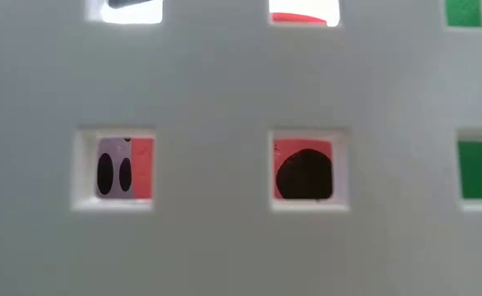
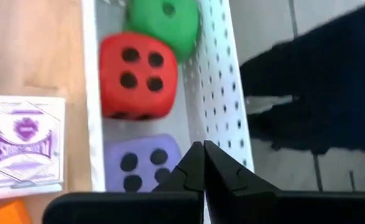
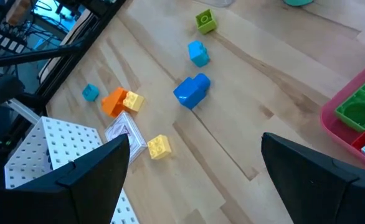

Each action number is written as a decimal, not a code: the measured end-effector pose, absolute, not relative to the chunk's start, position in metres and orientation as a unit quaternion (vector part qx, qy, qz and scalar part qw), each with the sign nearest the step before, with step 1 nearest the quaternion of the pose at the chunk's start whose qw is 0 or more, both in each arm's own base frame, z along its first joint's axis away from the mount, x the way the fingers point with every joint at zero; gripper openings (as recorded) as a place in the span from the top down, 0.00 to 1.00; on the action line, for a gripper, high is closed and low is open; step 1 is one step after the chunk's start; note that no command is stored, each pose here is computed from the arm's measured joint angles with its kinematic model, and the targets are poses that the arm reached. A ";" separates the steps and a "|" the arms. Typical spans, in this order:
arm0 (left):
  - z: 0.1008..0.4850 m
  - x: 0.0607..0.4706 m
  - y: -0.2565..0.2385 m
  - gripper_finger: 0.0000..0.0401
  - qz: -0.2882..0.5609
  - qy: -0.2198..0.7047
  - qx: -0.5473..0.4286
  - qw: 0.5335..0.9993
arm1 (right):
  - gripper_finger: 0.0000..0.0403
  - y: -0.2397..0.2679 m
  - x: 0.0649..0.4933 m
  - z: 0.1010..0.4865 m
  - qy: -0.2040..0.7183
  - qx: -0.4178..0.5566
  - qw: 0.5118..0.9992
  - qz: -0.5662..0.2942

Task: Pick & Place Toys
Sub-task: Put the light blue game piece into the red bin

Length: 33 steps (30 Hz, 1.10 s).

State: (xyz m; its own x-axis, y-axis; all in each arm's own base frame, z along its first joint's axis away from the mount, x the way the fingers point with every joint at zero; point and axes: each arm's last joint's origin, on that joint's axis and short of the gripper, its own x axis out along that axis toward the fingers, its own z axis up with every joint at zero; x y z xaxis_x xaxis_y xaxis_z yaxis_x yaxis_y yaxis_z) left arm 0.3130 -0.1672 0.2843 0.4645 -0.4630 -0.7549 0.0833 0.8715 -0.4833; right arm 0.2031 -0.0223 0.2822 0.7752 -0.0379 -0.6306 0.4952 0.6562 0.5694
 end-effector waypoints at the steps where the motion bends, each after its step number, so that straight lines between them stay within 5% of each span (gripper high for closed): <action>1: 0.289 0.314 -0.164 1.00 -0.155 0.487 -0.207 0.834 | 0.12 -0.022 0.203 0.282 0.297 0.384 0.860 -0.155; 7: 0.308 0.312 -0.138 1.00 -0.079 0.482 -0.307 0.817 | 0.12 -0.022 0.204 0.283 0.293 0.382 0.863 -0.152; 18: 0.315 0.298 -0.109 0.98 0.034 0.466 -0.350 0.812 | 0.12 -0.028 0.219 0.313 0.267 0.291 0.911 -0.119; 33: 0.286 0.282 -0.059 0.44 0.212 0.558 -0.422 0.682 | 0.12 -0.047 0.277 0.336 0.353 0.181 0.911 -0.111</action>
State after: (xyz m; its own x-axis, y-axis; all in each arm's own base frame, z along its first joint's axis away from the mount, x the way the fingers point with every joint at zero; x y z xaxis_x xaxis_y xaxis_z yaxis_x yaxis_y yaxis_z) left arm 0.2816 -0.0594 0.2864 0.2882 -0.1818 -0.9401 -0.7603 0.5534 -0.3401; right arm 0.2774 -0.0465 0.3356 0.7260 -0.0744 -0.6836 0.3303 0.9096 0.2519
